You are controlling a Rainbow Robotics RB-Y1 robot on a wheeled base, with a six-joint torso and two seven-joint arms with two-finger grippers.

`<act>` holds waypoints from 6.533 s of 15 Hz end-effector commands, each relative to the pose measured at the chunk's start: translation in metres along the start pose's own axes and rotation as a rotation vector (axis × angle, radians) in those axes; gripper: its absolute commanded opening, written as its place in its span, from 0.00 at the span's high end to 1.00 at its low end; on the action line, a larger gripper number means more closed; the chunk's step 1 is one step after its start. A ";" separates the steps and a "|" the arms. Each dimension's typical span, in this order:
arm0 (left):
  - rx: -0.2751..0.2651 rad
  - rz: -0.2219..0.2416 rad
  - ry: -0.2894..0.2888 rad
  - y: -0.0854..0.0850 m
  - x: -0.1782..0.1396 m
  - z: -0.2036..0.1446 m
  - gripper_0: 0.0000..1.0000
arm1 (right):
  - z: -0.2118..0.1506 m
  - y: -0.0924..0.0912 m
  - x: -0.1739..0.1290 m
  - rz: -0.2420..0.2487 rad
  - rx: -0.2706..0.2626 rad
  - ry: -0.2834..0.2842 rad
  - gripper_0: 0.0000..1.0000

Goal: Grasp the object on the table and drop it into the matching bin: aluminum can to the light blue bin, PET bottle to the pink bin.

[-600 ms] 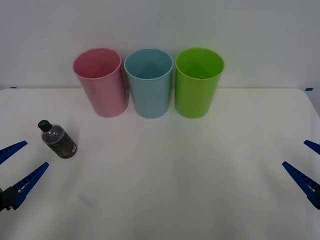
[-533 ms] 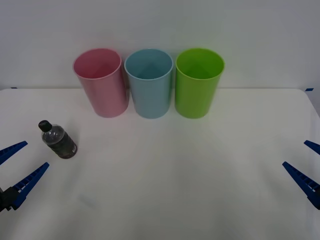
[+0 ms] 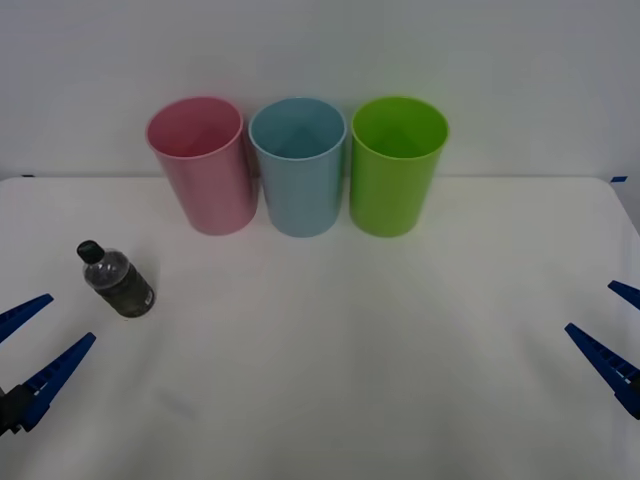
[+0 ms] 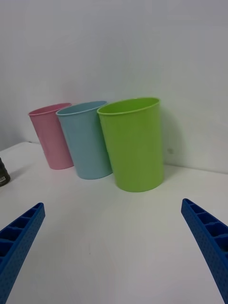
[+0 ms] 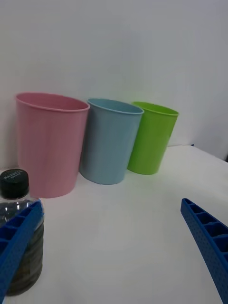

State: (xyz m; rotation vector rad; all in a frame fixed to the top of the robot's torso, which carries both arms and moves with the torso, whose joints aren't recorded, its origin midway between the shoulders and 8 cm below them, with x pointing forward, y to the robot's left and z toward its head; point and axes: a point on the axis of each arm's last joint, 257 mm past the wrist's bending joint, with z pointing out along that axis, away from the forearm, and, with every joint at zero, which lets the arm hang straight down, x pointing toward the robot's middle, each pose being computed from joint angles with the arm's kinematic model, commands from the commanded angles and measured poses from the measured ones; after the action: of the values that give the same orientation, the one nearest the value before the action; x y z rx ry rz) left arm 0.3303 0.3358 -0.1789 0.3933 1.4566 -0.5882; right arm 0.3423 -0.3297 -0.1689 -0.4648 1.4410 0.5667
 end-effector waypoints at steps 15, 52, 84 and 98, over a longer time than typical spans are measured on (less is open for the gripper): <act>-0.384 0.188 0.249 0.067 0.096 -0.028 0.00 | 0.000 0.000 0.000 0.000 0.000 0.000 0.00; -0.403 -0.010 0.158 0.128 0.121 0.129 0.42 | 0.000 0.000 0.000 0.000 0.000 0.000 0.00; -0.274 -0.152 -0.197 0.101 -0.087 0.118 1.00 | 0.000 0.000 0.000 0.000 0.000 0.000 0.00; -0.169 -0.134 -0.183 0.106 -0.151 0.289 1.00 | 0.000 0.000 0.000 0.000 0.000 0.000 0.00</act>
State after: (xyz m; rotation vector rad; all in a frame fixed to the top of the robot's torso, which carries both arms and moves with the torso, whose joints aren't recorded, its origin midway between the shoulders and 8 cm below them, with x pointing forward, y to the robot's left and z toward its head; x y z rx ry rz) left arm 0.6144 0.2761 -0.0157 0.0998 1.3443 -0.5907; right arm 0.3422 -0.3297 -0.1689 -0.4649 1.4410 0.5666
